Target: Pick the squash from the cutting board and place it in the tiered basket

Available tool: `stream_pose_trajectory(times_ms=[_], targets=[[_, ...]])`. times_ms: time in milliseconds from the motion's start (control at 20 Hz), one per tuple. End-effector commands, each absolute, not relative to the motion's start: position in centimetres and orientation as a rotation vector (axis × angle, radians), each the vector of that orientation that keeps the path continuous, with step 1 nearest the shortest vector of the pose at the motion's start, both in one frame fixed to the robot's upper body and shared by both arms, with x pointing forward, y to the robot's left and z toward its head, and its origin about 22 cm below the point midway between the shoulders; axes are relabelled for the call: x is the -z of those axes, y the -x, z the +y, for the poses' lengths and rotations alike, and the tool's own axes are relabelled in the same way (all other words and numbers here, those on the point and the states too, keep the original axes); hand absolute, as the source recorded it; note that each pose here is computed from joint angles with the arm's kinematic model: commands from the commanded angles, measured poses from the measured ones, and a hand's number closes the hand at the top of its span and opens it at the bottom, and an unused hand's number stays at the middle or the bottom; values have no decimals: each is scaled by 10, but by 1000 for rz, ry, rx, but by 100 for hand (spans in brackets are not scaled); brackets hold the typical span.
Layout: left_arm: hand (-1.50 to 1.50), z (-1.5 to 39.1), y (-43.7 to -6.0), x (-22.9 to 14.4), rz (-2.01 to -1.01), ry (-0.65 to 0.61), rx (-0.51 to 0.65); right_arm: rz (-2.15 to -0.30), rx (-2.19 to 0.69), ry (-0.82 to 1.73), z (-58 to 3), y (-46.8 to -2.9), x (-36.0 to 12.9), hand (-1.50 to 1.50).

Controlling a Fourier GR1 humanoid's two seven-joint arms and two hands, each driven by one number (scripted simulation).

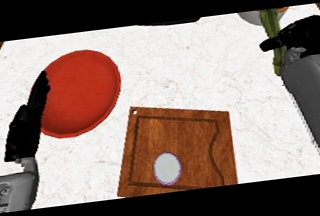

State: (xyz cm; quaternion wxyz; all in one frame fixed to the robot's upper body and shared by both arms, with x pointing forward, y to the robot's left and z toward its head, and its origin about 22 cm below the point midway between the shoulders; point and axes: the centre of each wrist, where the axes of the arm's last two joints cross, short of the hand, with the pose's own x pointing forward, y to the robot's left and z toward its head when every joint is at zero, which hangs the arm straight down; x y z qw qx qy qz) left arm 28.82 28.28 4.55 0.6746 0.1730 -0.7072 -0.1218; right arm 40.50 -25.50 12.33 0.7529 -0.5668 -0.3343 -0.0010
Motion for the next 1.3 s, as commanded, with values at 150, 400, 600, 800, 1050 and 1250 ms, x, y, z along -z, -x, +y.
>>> stream_pose_trajectory(times_ms=[150, 400, 600, 800, 1050, 1250], targets=[[0, 277, -294, -50, -1603, -379, 317, -712, 422, 1598, -278, -430, -198, 150], [0, 259, -297, -50, -1604, -344, 333, -595, 448, 1796, -283, -443, -228, 150], [0, 271, -297, -49, -1588, -358, 311, -461, 392, 1863, -279, -453, -252, 150], [0, 277, -298, -44, -1576, -392, 294, -489, 438, 1822, -269, -459, -267, 150], [0, 284, -295, -39, -1571, -384, 261, -418, 402, 1846, -277, -464, -255, 150], [0, 280, -290, -32, -1555, -410, 273, -317, 333, 1898, -293, -464, -261, 150]])
